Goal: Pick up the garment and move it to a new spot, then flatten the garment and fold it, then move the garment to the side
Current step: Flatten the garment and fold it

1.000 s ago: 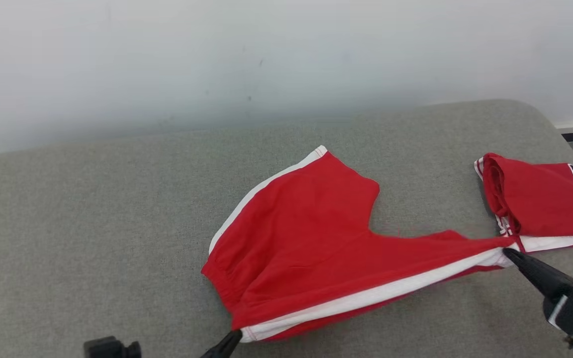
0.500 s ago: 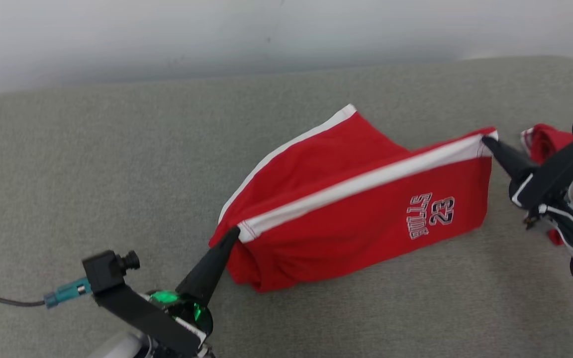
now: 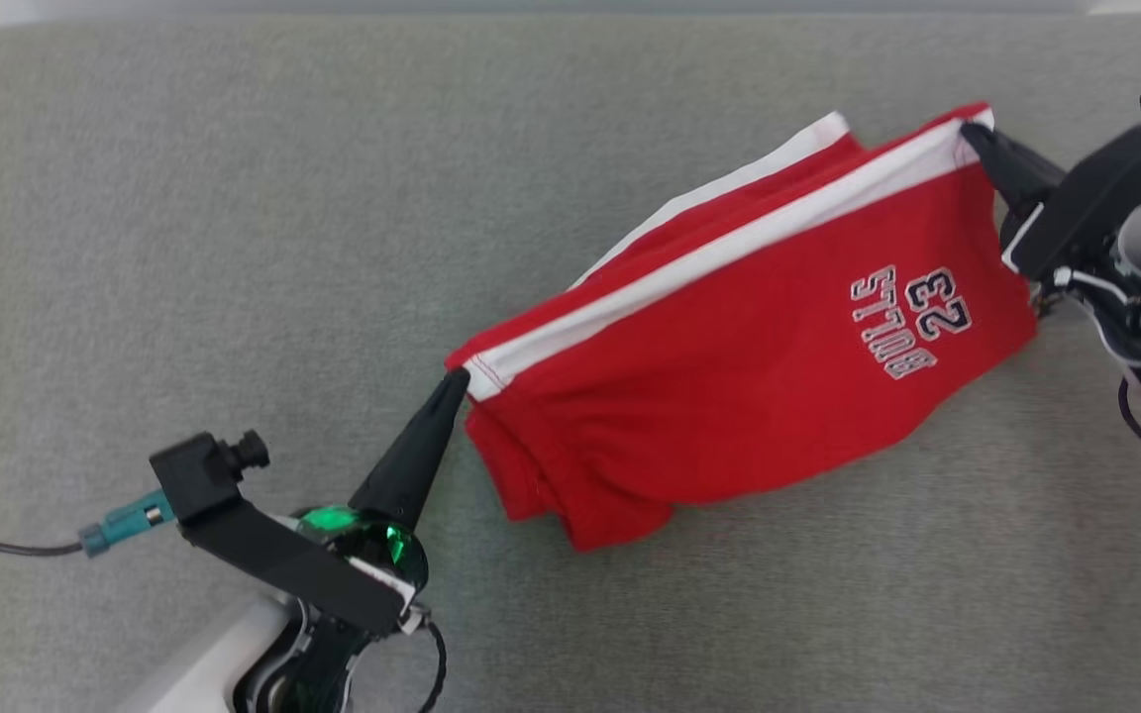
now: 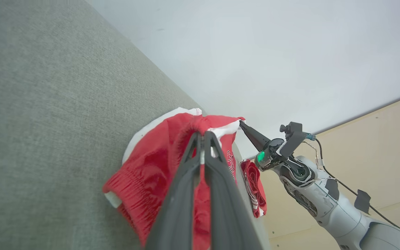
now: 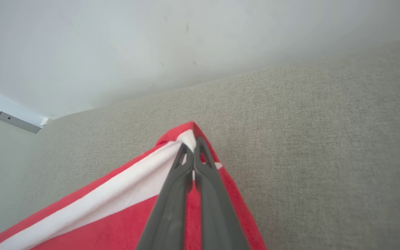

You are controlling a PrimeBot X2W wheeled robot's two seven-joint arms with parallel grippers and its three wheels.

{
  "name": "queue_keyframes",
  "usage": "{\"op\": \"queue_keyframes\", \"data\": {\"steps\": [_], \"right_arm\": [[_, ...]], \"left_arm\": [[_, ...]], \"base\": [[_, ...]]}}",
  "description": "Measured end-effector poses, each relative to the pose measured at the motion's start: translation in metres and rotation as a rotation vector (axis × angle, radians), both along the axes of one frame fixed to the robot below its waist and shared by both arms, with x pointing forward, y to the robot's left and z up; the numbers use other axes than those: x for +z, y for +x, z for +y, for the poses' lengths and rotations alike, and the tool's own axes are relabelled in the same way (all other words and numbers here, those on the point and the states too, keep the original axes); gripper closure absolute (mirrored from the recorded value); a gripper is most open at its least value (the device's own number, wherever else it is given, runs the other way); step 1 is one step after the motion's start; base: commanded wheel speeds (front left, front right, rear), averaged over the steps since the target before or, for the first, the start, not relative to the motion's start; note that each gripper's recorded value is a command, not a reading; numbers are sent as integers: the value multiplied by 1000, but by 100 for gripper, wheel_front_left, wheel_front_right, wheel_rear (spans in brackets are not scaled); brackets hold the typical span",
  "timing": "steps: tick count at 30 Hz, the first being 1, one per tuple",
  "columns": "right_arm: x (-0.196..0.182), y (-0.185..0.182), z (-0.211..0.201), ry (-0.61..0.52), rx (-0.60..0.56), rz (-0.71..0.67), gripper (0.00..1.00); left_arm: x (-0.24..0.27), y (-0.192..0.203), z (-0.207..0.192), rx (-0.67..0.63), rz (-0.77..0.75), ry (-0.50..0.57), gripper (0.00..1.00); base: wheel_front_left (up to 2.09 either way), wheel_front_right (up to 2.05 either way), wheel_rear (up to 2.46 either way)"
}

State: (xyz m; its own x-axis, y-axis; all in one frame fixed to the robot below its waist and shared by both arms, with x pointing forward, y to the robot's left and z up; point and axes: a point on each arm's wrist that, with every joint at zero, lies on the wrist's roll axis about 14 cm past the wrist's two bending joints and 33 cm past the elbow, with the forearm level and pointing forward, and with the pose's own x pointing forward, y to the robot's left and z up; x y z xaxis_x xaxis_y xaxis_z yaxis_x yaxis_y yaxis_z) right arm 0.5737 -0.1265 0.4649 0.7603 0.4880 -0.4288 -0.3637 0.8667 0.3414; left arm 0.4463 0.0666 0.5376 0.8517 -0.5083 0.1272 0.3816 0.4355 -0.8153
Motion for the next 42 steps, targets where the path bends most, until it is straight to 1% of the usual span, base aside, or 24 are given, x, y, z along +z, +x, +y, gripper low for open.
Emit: {"op": "queue_keyframes", "data": {"steps": [9, 13, 14, 15, 16, 17, 18, 19, 20, 21, 22, 23, 24, 26, 30, 34, 37, 38, 42], "right_arm": [[-21, 31, 34, -7, 55, 11, 100], [-33, 39, 47, -8, 74, 24, 100], [-36, 40, 49, -12, 77, 27, 87], [-38, 42, 52, -17, 81, 23, 77], [-42, 45, 56, -26, 88, 21, 0], [-43, 45, 58, -26, 91, 20, 0], [-43, 46, 60, -24, 92, 16, 0], [-44, 45, 60, -25, 93, 13, 0], [-44, 44, 60, -27, 93, 9, 0], [-43, 43, 60, -28, 91, 4, 0], [-40, 43, 58, -26, 85, -7, 0], [-38, 43, 56, -24, 78, -18, 0], [-36, 42, 54, -21, 71, -26, 0], [-34, 37, 50, -13, 62, -37, 0], [-33, 20, 45, 9, 53, -48, 0], [-36, -1, 35, 14, 37, -45, 0], [-32, -10, 26, 46, -11, -52, 0], [-31, -13, 23, 50, -23, -54, 0], [-25, -22, 12, 54, -67, -71, 0]], "left_arm": [[-17, 15, 30, 98, 42, 16, 100], [-35, 15, 37, 118, 92, 37, 100], [-38, 16, 37, 120, 99, 40, 100], [-40, 17, 38, 121, 103, 43, 100], [-42, 20, 38, 125, 106, 47, 100], [-44, 21, 39, 126, 110, 48, 100], [-45, 22, 38, 127, 112, 48, 93], [-46, 23, 38, 127, 114, 49, 82], [-46, 23, 38, 125, 113, 51, 63], [-45, 24, 37, 123, 111, 55, 53], [-45, 24, 37, 123, 108, 60, 39], [-46, 24, 37, 123, 107, 66, 3], [-47, 24, 36, 119, 105, 77, 0], [-47, 23, 37, 117, 94, 100, 0], [-48, 20, 40, 127, 71, 184, 0], [-47, 12, 47, 155, 21, 330, 0], [-36, 10, 54, 202, -93, 530, 0], [-32, 7, 54, 219, -121, 569, 0], [-22, -14, 41, 250, -201, 656, 0]], "base": [[0, 0, 0], [0, 0, 0], [0, 0, 0], [0, 0, 0], [0, 0, 0], [0, 0, 0], [0, 0, 0], [0, 0, 0], [0, 0, 0], [0, 0, 0], [0, 0, 0], [0, 0, 0], [0, 0, 0], [0, 0, 0], [0, 0, 0], [0, 0, 0], [0, 0, 0], [0, 0, 0], [0, 0, 0]]}}
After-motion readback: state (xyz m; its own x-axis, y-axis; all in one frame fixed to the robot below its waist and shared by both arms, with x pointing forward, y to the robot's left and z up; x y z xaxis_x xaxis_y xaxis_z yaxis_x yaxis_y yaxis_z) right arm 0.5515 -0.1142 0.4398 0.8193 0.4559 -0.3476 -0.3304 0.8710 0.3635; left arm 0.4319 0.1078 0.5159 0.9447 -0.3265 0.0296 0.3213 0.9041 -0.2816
